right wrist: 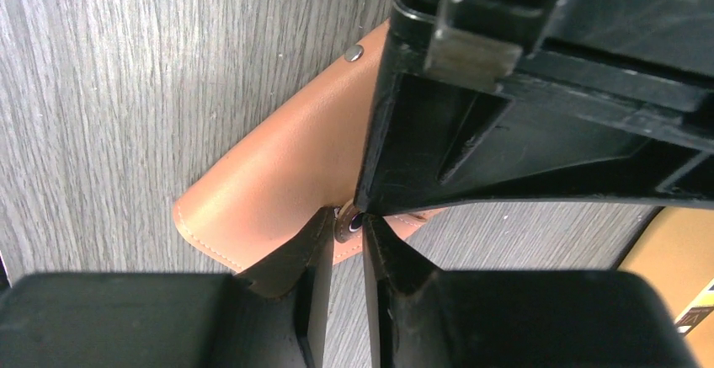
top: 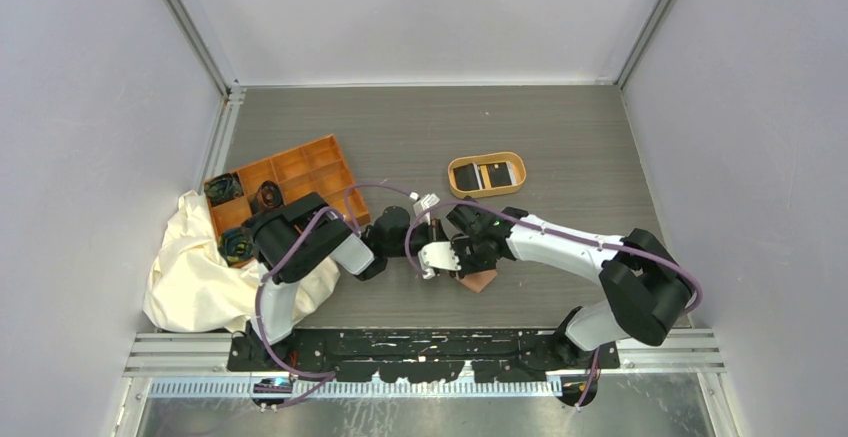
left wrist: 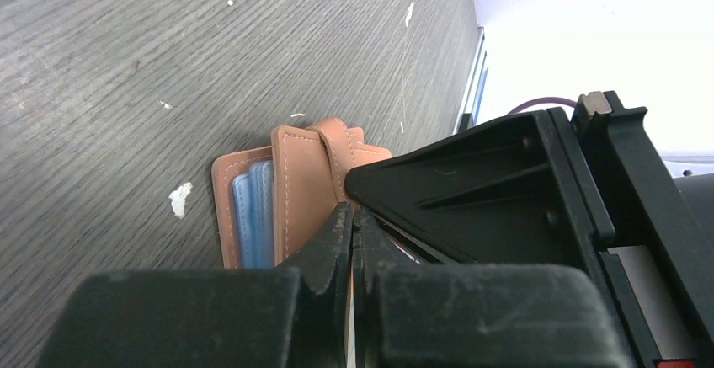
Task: Put the credit cards into the card holder
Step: Close the card holder at the center of the board.
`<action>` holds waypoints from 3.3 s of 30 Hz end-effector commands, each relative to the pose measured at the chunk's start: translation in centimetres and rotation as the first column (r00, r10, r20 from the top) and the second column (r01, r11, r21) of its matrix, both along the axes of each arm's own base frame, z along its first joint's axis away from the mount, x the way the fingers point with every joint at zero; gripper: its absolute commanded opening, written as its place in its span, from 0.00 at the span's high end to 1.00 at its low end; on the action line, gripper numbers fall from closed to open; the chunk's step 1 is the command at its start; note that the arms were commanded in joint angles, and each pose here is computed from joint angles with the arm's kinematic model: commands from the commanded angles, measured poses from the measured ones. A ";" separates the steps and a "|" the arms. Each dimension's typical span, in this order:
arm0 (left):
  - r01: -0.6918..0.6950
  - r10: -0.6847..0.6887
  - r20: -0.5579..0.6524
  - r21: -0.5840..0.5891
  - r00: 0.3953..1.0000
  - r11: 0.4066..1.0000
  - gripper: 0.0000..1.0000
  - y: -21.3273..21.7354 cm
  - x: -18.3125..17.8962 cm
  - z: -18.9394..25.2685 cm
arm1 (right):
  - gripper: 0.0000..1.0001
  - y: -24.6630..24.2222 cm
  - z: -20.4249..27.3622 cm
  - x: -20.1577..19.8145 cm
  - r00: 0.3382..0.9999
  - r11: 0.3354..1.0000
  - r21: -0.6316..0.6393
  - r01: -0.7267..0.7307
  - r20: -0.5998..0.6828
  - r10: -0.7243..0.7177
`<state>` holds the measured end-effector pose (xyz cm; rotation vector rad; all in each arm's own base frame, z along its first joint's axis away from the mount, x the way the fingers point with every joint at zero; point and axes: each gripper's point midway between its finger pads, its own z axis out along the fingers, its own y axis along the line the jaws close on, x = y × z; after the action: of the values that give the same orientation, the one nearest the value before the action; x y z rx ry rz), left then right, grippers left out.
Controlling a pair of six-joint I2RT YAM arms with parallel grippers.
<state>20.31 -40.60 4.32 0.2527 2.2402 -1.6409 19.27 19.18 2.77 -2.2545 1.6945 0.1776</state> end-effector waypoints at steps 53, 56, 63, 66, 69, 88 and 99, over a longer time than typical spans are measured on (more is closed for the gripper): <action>0.246 -0.169 0.985 0.154 0.042 0.957 0.68 3.1 -7.4 5.9 | 0.60 -2.3 4.4 3.6 0.540 0.689 -0.017 0.724 -0.608 -0.582; 0.239 -0.202 0.978 0.183 0.057 0.954 0.68 2.4 -7.0 4.3 | 0.64 -2.4 4.1 3.8 0.532 0.682 -0.030 0.731 -0.601 -0.597; 0.222 -0.215 0.974 0.194 0.074 0.955 0.65 2.2 -6.6 3.6 | 0.73 -2.5 3.7 4.1 0.521 0.677 -0.046 0.735 -0.600 -0.607; 0.224 -0.216 0.973 0.193 0.083 0.955 0.64 2.1 -6.5 3.5 | 0.76 -2.4 3.6 4.2 0.517 0.671 -0.048 0.739 -0.599 -0.612; 0.228 -0.215 0.972 0.189 0.095 0.955 0.63 1.8 -6.5 3.4 | 0.80 -2.4 3.6 4.4 0.516 0.668 -0.044 0.743 -0.598 -0.613; 0.177 -0.308 0.947 0.288 0.093 0.941 0.58 0.3 -5.6 1.3 | 0.96 -2.4 5.2 4.0 0.625 0.715 0.074 0.695 -0.555 -0.549; 0.050 -0.140 0.957 0.131 0.256 0.990 0.45 1.5 -4.0 4.1 | 0.96 -2.2 5.5 4.8 0.771 0.765 0.191 0.615 -0.345 -0.534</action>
<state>15.04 -39.34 4.52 1.3249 1.2595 -0.8560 22.08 16.79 7.59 -1.4207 2.3679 0.7257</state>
